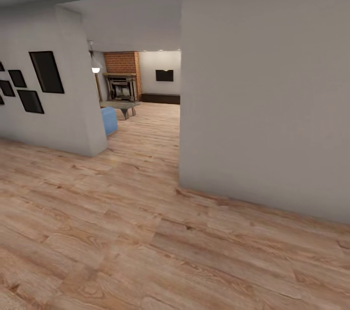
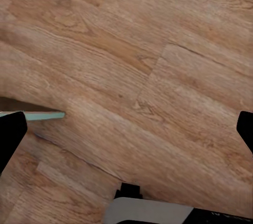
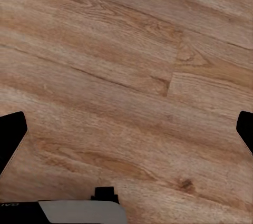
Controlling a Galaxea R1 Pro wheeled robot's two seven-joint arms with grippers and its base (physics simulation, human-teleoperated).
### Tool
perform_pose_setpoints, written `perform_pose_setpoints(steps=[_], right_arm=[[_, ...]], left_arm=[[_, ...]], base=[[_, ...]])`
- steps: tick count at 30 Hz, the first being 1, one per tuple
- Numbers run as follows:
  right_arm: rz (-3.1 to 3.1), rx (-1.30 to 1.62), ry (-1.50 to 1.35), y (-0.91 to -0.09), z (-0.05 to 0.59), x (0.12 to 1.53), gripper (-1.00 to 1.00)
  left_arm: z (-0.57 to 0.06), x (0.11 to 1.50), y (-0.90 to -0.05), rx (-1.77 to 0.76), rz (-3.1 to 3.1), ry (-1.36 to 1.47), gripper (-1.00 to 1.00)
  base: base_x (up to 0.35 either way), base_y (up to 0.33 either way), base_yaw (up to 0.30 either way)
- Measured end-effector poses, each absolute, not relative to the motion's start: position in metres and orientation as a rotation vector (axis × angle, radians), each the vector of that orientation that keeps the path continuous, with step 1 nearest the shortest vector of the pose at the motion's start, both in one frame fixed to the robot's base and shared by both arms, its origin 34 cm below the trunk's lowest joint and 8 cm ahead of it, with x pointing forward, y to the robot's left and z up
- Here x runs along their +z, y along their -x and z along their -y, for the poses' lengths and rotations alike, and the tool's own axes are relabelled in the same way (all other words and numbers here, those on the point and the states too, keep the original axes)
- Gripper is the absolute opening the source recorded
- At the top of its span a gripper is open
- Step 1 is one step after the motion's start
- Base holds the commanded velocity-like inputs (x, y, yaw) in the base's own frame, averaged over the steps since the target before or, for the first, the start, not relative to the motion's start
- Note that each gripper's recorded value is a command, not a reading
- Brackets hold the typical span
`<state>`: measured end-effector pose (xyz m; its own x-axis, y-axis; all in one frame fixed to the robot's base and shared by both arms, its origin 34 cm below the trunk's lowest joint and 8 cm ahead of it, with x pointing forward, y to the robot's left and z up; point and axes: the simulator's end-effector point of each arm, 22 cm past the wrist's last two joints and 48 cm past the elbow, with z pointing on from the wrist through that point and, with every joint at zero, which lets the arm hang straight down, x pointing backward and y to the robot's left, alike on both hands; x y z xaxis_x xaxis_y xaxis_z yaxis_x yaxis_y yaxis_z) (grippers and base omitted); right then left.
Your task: Move the two storage containers from the living room to the garage. In the garage, place one container on the floor and stack the other container on top of it (either order is fine).
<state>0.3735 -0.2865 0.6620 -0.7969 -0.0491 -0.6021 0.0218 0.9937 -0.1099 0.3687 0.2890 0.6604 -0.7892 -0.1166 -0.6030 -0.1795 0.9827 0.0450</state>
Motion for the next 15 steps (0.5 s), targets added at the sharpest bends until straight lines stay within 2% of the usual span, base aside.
perform_pose_setpoints(steps=[15], right_arm=[[-2.489, -0.146, 0.019, -0.3735, 0.2865, 0.6620, 1.00]], left_arm=[[-0.2886, 0.6603, -0.3685, 0.132, -2.489, 0.208, 1.00]], base=[[0.326, 0.000, 0.261]])
